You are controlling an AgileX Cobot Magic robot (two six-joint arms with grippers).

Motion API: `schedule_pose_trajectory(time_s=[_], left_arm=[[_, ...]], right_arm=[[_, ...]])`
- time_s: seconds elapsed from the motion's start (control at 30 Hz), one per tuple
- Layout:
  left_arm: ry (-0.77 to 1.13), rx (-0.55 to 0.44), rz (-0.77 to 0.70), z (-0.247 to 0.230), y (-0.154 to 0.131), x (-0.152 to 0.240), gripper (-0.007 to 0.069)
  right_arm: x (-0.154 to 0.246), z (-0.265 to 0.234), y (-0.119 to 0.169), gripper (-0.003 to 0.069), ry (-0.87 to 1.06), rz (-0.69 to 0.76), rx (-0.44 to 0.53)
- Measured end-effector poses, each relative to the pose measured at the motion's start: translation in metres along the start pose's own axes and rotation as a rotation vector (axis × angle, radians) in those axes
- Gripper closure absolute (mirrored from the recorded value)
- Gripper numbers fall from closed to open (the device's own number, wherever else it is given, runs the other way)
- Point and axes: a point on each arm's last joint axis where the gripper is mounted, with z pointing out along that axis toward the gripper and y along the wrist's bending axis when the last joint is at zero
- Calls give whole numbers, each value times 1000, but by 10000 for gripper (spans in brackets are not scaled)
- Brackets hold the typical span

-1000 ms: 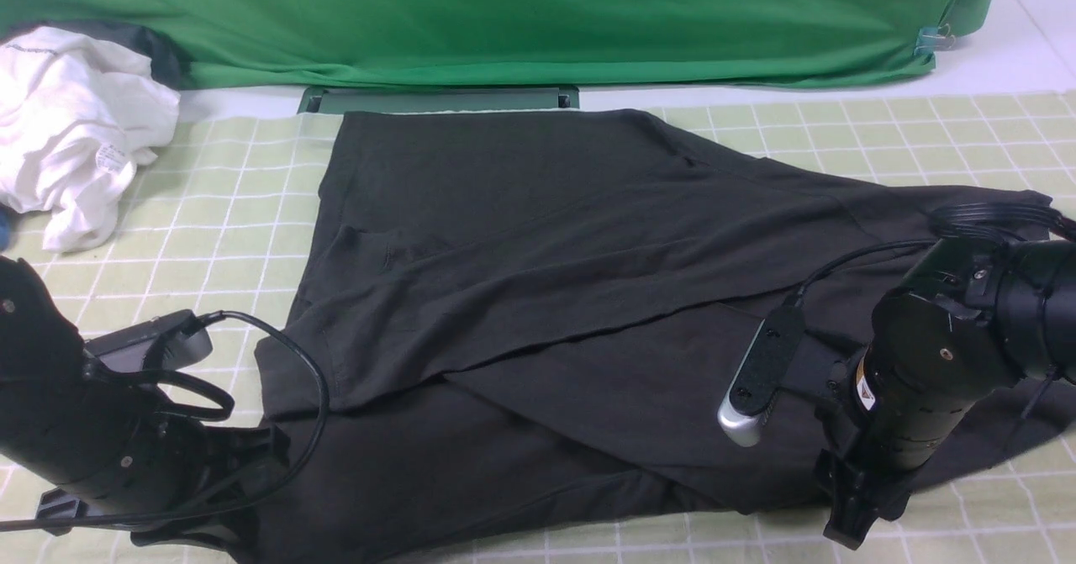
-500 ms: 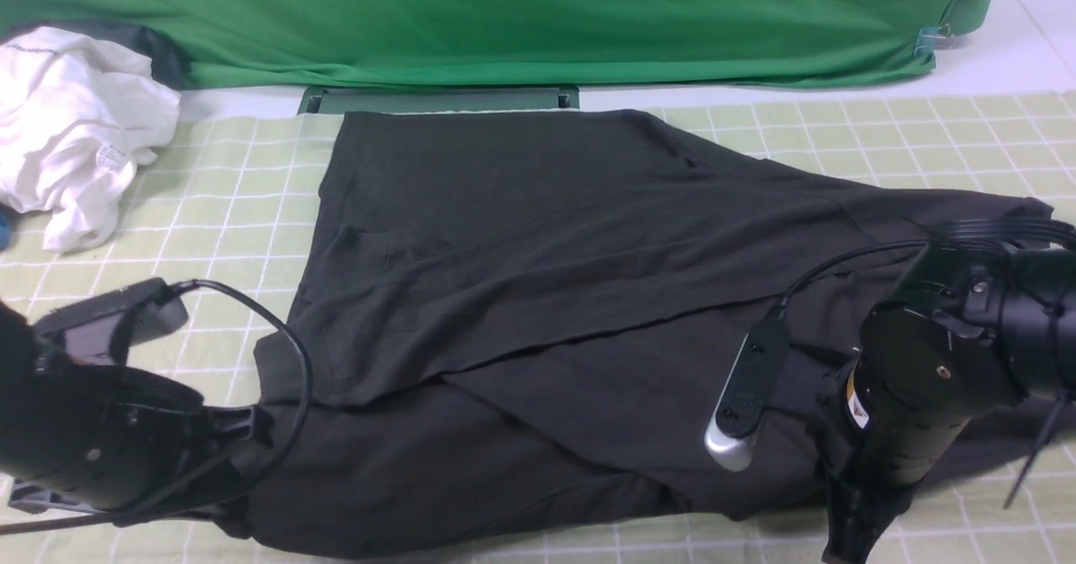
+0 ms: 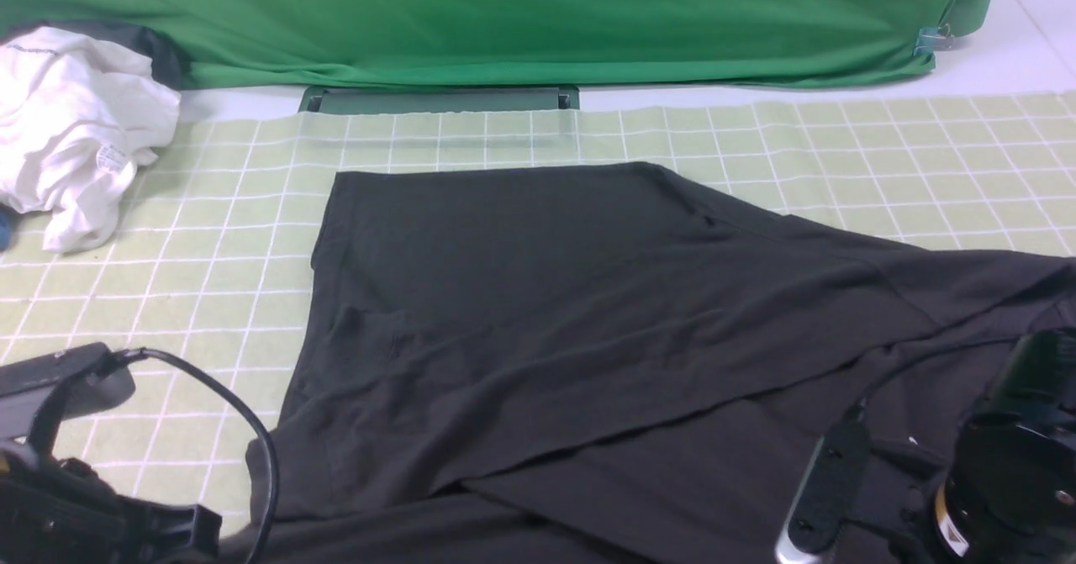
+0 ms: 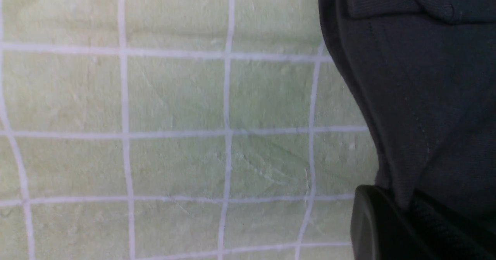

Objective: Fold a long-sleeved shirt over a green coffee tablecloth.
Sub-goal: 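Fold the black garment in half by bringing its near edge over to the far edge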

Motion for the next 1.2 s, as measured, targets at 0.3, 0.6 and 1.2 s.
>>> schedule_pose_trajectory(time_s=[0.3, 0.6, 1.2], left_arm=[[-54, 67, -36, -4, -7, -5, 609], [-222, 101, -27, -27, -16, -27, 609], [-307, 121, -144, -13, -20, -105, 609]], right_arm=[[1, -8, -2, 643, -12, 47, 21], [-15, -39, -35, 643, -126, 169, 58], [-26, -74, -86, 643, -306, 329, 123]])
